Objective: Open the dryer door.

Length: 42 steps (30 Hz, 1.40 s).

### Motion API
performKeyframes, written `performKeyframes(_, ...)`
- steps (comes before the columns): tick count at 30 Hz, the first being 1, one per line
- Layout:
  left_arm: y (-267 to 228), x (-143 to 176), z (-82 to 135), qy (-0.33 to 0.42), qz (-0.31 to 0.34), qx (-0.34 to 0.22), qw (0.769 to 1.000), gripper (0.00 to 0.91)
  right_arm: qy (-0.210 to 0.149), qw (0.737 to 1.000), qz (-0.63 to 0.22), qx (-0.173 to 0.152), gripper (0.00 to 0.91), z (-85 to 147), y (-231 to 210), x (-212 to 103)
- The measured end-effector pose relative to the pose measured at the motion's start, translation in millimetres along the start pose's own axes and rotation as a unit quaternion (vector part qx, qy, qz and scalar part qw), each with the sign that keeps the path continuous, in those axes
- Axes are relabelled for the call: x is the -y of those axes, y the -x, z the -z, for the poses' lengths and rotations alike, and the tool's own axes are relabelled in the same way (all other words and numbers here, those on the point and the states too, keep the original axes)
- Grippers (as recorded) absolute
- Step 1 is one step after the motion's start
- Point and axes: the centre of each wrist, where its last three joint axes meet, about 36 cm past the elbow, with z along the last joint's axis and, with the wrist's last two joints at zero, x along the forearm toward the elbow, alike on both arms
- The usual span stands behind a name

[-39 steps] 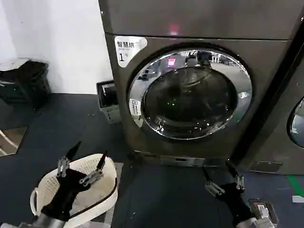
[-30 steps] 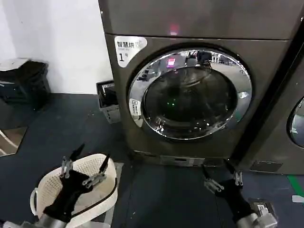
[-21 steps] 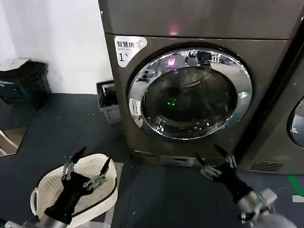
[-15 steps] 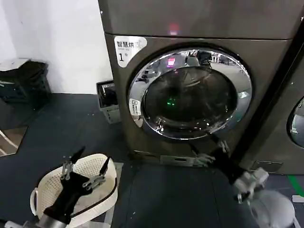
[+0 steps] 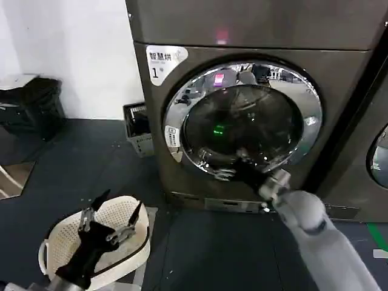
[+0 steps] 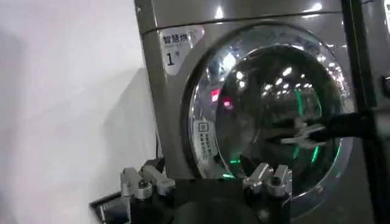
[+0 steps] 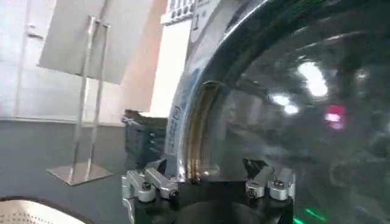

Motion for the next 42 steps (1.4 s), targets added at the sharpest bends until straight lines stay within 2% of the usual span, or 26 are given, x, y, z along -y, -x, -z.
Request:
performKeyframes(8,-2,2,7,0.001,-0.001,0.003,1.000,0.907,0.006,1.000,0.025,0.006,0.907,5,36,4)
performKeyframes(21,-3,3,8,0.007,0.004,0.000,1.000,0.907,0.021,0.998,0.060,0.004,0.907,7,65,11)
performKeyframes(32,1,-3,5,-0.012,0.002,0.008,1.000,0.907,0.031,0.991,0.133,0.013,0.907,-2,55,27)
performKeyframes(42,15,-30,-7,-0.060,0.000,0.032,0.998,0.907,0.031,0.974,0.222,0.021,0.907,-5,29,32)
